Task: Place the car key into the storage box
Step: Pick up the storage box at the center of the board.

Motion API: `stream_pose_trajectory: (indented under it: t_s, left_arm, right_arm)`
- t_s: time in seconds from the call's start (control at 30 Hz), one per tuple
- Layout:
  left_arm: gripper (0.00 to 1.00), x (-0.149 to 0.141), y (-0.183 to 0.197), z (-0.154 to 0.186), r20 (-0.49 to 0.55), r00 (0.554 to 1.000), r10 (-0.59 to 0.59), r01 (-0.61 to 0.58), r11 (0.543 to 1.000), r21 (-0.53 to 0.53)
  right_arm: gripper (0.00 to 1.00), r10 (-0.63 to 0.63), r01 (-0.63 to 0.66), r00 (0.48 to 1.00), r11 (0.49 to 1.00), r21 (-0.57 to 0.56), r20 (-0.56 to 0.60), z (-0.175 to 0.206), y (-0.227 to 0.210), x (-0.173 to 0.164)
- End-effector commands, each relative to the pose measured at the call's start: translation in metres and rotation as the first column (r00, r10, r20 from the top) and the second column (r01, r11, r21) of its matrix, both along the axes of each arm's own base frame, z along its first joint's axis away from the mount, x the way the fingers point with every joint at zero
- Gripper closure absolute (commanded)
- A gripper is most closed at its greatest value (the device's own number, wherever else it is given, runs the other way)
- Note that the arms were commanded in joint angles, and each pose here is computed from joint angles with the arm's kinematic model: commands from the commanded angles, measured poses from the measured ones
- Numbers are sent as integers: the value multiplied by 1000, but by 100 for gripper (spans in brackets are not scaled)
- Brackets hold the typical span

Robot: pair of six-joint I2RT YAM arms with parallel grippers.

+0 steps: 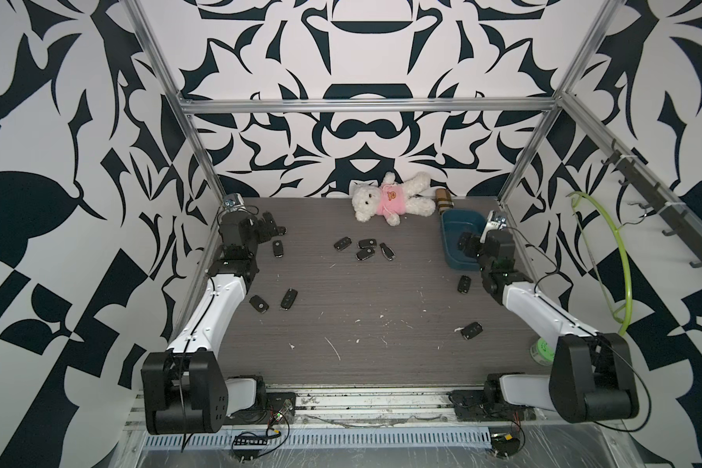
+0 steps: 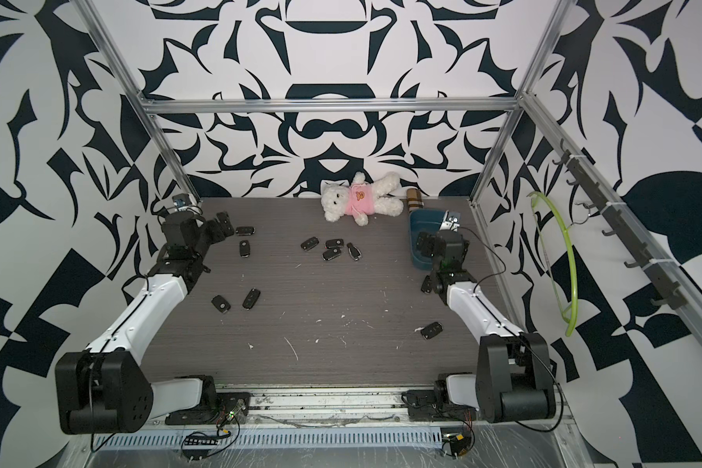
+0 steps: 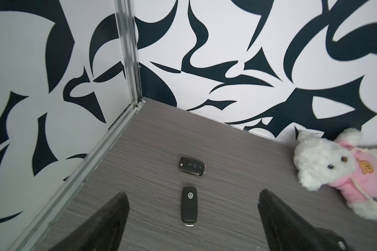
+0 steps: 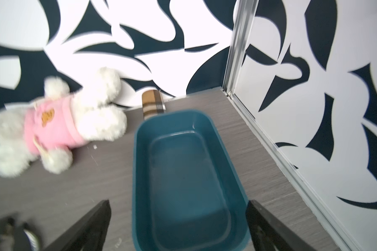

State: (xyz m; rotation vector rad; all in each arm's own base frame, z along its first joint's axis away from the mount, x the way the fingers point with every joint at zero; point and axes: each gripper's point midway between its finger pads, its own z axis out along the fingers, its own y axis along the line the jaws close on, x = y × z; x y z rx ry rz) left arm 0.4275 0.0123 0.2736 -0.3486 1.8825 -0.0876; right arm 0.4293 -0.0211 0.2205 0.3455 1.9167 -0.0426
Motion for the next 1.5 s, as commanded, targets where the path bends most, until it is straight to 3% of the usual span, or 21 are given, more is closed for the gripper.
stream_pose_trajectory:
  t_s: [0.0,0.17,0.37,0.67,0.8,0.97,1.3,1.47]
  left_arm:
    - [1,-18,-9,-29,-169,985,-23,3,993,-117]
    - [1,-25,-29,-8,-120,987,-110,82,973,-215]
    - [1,-30,-47,-9,-136,975,-174,134,956,-262]
    - [1,-35,-64,-13,-158,964,-213,163,946,-279]
    - [1,-36,-67,-12,-165,962,-219,168,946,-276]
    - [1,-40,-72,-8,-164,959,-232,184,947,-264]
    - [1,-40,-76,-3,-154,958,-240,193,944,-267]
    - [1,-35,-79,0,-153,956,-252,206,942,-267]
  right_arm:
    - [0,-8,26,989,993,119,-146,-5,7,1]
    - [3,27,18,955,989,148,-295,-25,16,24]
    - [38,90,-27,877,990,138,-472,-71,27,45]
    - [40,112,-71,798,993,92,-592,-120,46,70]
    - [47,120,-88,771,993,82,-625,-137,56,80]
    - [47,101,-88,786,995,51,-610,-132,61,87]
    - [46,18,-23,872,1000,-3,-489,-74,69,94]
    - [45,40,-21,852,999,41,-522,-92,80,110]
